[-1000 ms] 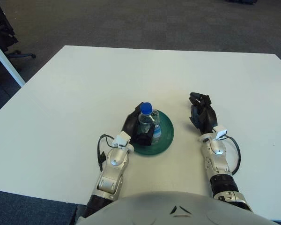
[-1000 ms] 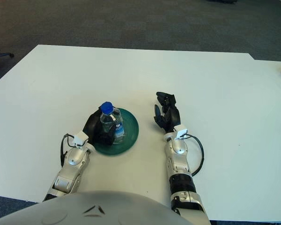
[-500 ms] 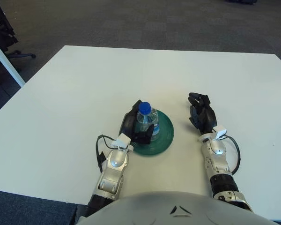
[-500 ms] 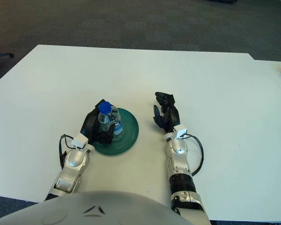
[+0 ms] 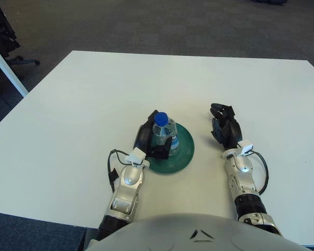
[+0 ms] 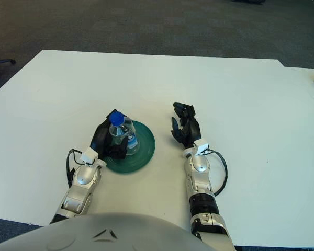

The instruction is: Put the bottle into the plate.

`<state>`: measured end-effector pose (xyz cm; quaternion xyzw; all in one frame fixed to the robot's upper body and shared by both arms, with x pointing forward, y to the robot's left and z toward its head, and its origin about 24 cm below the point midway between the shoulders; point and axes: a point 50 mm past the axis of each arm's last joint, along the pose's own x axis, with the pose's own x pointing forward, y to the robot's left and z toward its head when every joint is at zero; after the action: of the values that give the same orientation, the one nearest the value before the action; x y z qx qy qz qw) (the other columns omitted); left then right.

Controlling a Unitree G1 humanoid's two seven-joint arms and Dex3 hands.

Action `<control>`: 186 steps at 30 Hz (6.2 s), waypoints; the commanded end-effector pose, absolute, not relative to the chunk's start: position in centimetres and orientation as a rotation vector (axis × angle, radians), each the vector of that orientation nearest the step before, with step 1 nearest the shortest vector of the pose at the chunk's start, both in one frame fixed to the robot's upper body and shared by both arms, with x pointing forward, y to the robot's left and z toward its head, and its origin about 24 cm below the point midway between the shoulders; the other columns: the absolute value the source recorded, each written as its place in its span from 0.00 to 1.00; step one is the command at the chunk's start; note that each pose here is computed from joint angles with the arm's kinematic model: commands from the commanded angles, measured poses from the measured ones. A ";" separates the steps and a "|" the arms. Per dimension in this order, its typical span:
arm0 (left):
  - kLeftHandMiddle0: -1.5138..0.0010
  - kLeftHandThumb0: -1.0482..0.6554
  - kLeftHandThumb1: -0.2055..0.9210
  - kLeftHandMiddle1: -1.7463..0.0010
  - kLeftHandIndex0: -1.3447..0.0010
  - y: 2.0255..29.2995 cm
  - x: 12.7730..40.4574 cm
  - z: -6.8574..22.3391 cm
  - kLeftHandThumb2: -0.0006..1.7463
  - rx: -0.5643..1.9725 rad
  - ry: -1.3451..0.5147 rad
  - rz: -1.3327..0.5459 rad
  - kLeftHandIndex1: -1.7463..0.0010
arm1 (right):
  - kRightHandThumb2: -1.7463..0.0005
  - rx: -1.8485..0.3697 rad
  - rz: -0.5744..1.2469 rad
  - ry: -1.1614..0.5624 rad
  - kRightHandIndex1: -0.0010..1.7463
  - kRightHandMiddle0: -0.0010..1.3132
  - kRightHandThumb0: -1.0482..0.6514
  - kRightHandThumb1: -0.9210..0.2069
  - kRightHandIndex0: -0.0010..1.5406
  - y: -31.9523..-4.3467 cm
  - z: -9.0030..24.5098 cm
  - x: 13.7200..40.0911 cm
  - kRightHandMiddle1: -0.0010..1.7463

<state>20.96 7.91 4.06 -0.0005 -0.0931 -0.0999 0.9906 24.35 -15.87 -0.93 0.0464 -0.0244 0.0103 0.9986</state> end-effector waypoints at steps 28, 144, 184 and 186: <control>0.22 0.60 0.50 0.00 0.30 7.8 22.1 2.0 0.68 0.035 -0.036 -0.199 0.00 | 0.70 0.167 -0.005 0.144 0.38 0.00 0.37 0.03 0.34 -15.6 -4.8 21.2 0.71; 0.56 0.02 1.00 0.95 0.73 12.2 22.7 3.4 0.56 -0.097 -0.405 0.032 0.49 | 0.68 0.173 0.013 0.169 0.34 0.03 0.34 0.05 0.34 -15.7 -5.4 22.0 0.68; 0.55 0.05 1.00 0.98 0.71 18.0 24.5 4.0 0.61 0.133 -0.284 0.136 0.47 | 0.62 0.164 0.018 0.175 0.38 0.02 0.37 0.12 0.36 -16.0 -5.4 22.6 0.70; 0.55 0.06 1.00 0.98 0.71 18.0 24.4 3.9 0.61 0.132 -0.277 0.144 0.47 | 0.61 0.166 0.012 0.175 0.40 0.03 0.38 0.13 0.36 -16.0 -5.4 22.6 0.70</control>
<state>24.62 17.87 4.10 0.0631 -0.1465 0.0611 0.9853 25.56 -15.91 -1.10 0.0615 -0.0220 0.0284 0.9975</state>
